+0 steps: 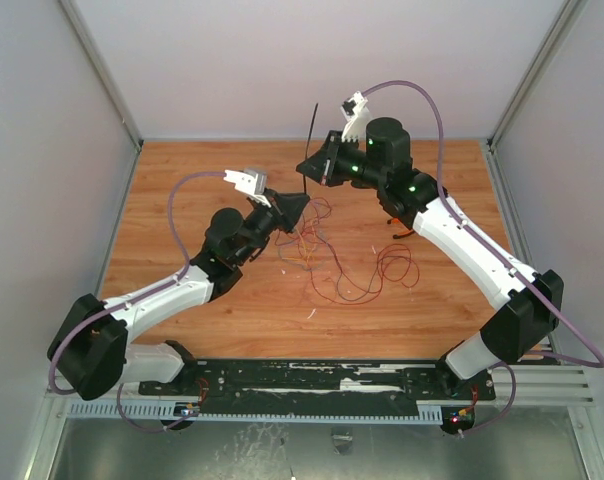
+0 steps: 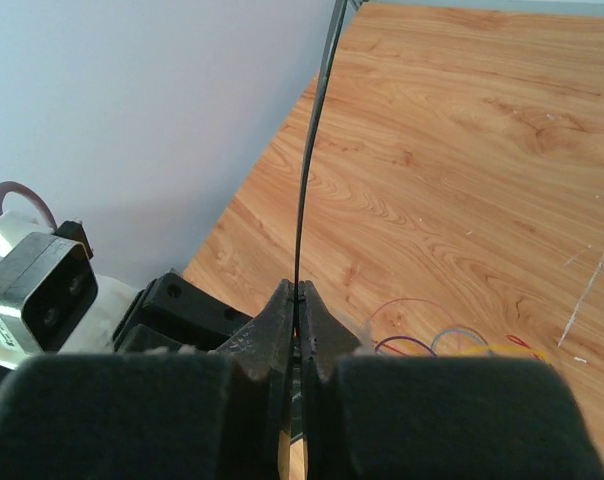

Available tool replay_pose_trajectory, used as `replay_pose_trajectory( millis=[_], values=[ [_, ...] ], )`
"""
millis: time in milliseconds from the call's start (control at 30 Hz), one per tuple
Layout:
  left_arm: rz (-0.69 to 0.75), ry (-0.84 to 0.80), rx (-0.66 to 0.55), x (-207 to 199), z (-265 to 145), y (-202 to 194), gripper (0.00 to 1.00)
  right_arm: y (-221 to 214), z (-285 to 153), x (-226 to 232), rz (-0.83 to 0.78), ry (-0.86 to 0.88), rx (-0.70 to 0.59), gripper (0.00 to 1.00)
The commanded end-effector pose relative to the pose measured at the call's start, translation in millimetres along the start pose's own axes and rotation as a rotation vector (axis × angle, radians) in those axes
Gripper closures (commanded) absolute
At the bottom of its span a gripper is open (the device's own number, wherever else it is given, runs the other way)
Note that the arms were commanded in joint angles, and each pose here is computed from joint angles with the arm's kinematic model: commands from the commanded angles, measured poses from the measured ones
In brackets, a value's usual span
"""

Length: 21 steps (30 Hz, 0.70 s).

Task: Zip-tie the wires
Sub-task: Adjust the ribbon.

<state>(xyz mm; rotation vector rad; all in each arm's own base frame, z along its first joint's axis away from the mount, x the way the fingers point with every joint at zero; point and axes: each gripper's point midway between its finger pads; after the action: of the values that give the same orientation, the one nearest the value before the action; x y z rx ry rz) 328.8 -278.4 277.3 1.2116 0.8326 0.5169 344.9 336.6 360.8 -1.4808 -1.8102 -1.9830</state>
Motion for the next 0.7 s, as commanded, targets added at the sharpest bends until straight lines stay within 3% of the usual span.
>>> replay_pose_trajectory(
  millis=[0, 467, 667],
  values=[
    [0.018, 0.061, 0.304, 24.7, -25.7, -95.7, 0.87, 77.9, -29.0, 67.1, -0.092, 0.188, -0.257, 1.0],
    [0.006, 0.052, 0.331, 24.8, -25.7, -109.4, 0.87, 78.0, -29.8, 66.7, -0.087, 0.195, -0.258, 1.0],
    [-0.004, 0.059, 0.313, 22.4, -22.6, -97.4, 0.98, 69.7, -29.3, 54.8, -0.096, 0.167, -0.241, 1.0]
  ],
)
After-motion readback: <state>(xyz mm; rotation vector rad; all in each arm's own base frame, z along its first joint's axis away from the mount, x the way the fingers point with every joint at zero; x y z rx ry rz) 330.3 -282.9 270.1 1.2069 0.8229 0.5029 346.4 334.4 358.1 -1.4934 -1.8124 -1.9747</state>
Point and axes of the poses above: each gripper's point midway between its finger pads, its own z axis out along the fingers, its own x axis along the line the jaws close on, y = z × x, and after that the axes turned 6 degrees about z, right-handed
